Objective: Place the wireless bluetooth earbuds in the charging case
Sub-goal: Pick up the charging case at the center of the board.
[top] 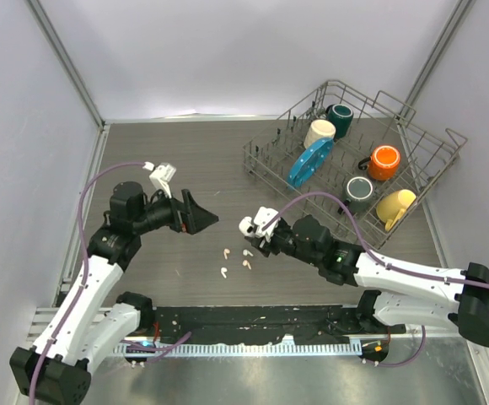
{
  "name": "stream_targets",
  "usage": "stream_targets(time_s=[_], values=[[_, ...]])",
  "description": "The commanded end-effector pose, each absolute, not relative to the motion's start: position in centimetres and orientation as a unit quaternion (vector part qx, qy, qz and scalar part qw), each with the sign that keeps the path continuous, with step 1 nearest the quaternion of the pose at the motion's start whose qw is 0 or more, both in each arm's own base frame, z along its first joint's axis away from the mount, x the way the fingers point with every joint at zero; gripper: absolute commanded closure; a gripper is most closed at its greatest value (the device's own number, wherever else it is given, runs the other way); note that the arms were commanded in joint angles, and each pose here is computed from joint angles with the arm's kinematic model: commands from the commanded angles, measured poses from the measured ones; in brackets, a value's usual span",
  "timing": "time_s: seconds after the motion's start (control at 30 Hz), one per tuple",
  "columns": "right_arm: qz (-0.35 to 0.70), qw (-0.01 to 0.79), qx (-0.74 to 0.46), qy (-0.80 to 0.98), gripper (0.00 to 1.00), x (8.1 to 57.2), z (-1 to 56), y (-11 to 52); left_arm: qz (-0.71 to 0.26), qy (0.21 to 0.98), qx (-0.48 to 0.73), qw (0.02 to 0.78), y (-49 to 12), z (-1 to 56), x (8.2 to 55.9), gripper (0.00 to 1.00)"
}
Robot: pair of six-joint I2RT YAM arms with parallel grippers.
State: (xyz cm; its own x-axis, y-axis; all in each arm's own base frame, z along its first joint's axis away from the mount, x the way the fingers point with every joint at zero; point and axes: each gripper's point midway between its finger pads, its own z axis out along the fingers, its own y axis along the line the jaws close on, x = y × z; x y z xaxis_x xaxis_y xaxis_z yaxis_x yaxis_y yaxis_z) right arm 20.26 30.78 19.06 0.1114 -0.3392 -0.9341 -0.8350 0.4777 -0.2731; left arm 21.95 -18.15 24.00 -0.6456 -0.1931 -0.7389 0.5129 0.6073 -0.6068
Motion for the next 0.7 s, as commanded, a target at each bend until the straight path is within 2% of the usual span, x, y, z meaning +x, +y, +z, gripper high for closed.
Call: stream_targets(time_s=[0.0,0.23,0.47,0.67], values=[[0.225,0.627,-0.443,0.599,0.99,20.5,22.4,31.3,-0.436,0.785,0.109,0.426,-19.5,25.1,22.8,0.00],[0.245,0.626,-0.459,0.581,0.99,19.4,22.2,31.8,-0.460,0.789,0.161,0.375,-22.8,24.2,21.8,0.00],[0.255,0.620,-0.485,0.562,0.99,18.2,22.1,31.9,-0.470,0.787,0.177,0.357,-24.7,24.0,21.1,0.00],[0.259,0.615,-0.496,0.555,0.99,17.7,22.1,31.9,-0.478,0.787,0.194,0.337,-26.3,23.6,20.4,0.05]])
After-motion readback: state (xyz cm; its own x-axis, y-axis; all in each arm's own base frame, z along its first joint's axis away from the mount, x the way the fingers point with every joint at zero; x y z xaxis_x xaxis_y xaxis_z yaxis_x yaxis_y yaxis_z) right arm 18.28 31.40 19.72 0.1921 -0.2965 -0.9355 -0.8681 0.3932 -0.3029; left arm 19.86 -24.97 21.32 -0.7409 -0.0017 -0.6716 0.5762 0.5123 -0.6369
